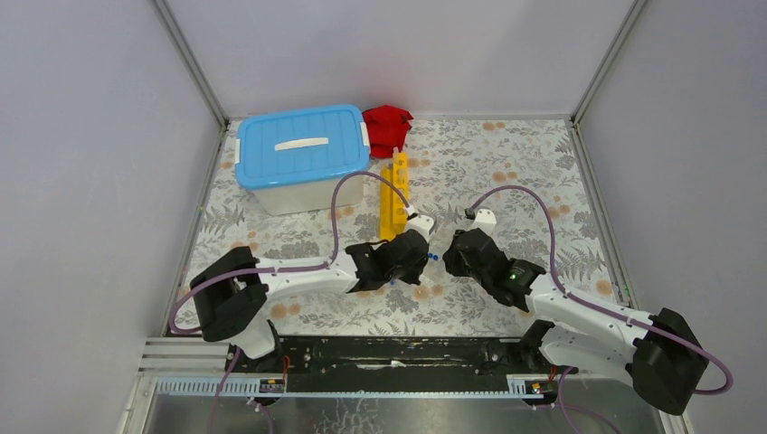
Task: Organize the chemistry lab equipment
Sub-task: Adjust the test tube in the slot of the test tube rack.
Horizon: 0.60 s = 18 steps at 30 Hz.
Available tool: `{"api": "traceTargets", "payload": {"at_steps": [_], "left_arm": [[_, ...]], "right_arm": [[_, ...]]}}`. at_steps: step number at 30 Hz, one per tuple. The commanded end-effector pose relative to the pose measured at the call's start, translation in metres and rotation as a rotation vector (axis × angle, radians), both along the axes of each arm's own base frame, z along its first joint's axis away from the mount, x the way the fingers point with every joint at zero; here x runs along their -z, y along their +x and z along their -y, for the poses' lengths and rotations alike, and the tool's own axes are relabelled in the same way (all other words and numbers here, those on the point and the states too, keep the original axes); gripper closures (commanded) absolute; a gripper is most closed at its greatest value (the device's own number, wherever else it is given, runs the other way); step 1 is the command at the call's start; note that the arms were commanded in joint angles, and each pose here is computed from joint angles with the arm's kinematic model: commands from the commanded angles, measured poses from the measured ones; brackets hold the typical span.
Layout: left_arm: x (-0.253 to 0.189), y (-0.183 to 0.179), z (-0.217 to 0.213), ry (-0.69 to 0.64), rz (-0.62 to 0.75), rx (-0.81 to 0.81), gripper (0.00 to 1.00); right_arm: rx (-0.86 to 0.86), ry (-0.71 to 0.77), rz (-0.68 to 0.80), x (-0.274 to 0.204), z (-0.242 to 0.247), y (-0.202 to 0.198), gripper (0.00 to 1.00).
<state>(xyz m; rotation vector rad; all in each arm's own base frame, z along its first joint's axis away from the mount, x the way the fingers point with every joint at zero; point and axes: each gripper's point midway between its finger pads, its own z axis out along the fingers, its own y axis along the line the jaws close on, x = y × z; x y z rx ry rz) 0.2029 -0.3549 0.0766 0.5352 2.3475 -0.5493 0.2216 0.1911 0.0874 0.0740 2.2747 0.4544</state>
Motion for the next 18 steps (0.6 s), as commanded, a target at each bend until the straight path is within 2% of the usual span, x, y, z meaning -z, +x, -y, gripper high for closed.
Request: {"api": "traceTargets", "payload": {"at_steps": [1, 18], "left_arm": [[-0.013, 0.006, 0.017, -0.082, 0.026, -0.008, 0.86], [-0.017, 0.02, 0.03, -0.107, 0.06, -0.046, 0.86]], "right_arm": [[0.004, 0.02, 0.046, -0.012, -0.005, 0.006, 0.79], [0.004, 0.026, 0.051, -0.013, -0.004, 0.005, 0.79]]}}
